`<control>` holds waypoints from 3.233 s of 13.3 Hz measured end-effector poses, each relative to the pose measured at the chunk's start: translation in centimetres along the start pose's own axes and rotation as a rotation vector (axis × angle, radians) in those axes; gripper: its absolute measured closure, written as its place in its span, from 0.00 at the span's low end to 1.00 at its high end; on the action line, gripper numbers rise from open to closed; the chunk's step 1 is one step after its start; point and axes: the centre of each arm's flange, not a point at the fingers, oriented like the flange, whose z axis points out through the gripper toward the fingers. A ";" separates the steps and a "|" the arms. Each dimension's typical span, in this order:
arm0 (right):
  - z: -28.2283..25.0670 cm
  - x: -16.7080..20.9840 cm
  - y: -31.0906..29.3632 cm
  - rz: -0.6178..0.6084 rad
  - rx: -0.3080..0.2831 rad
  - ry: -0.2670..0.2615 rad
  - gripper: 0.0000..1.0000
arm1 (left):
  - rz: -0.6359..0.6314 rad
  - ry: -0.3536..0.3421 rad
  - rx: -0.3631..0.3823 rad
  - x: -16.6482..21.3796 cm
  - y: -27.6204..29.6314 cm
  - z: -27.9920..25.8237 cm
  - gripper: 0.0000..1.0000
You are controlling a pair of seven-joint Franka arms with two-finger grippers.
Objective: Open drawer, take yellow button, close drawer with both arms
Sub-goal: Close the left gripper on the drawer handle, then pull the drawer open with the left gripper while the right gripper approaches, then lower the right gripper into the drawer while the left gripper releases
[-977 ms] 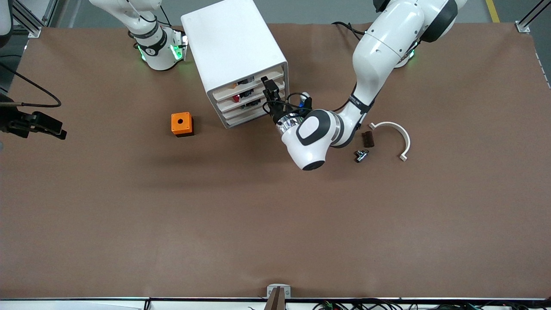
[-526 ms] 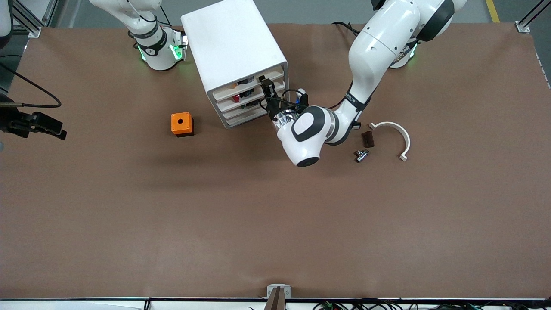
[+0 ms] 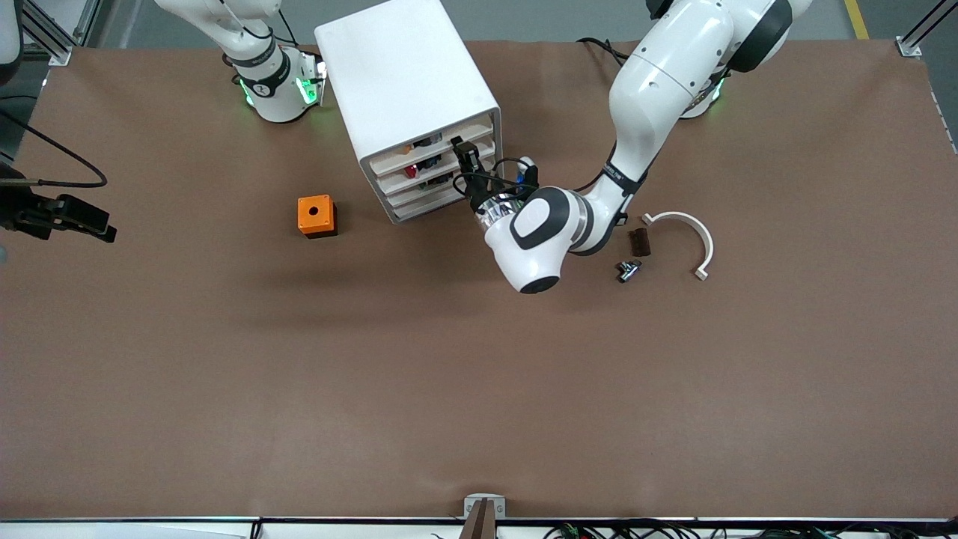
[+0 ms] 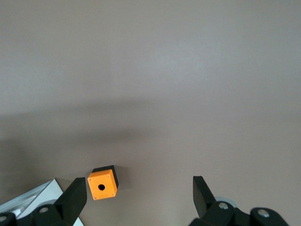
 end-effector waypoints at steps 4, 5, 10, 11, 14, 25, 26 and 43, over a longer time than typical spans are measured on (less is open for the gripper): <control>1.0 -0.3 -1.7 0.104 -0.003 -0.049 0.00 | 0.022 -0.117 -0.035 1.9 0.0 -7.9 0.83; 1.1 -0.6 -3.1 0.195 -0.005 -0.067 0.00 | 0.028 -0.129 -0.035 2.2 0.1 -8.8 0.83; 1.3 -1.3 -7.3 0.348 -0.017 -0.092 0.00 | 0.042 -0.078 -0.030 0.8 -0.6 -5.5 0.80; 1.4 -1.3 -7.0 0.353 -0.018 -0.094 0.00 | 0.045 -0.066 -0.028 0.5 -0.7 -4.8 0.80; 1.4 -1.3 -6.8 0.359 -0.019 -0.097 0.00 | 0.048 -0.024 -0.024 -0.4 -1.0 -2.0 0.77; 1.5 -2.0 -9.0 0.500 0.031 -0.151 0.00 | 0.031 0.053 -0.004 -1.3 0.0 3.3 0.74; 1.5 -2.2 -9.9 0.519 0.029 -0.153 0.00 | 0.032 0.057 -0.003 -1.4 0.0 3.6 0.77; 4.0 -6.4 -30.5 0.857 0.095 -0.150 0.00 | 0.068 -0.191 -0.107 1.5 0.9 -10.6 0.77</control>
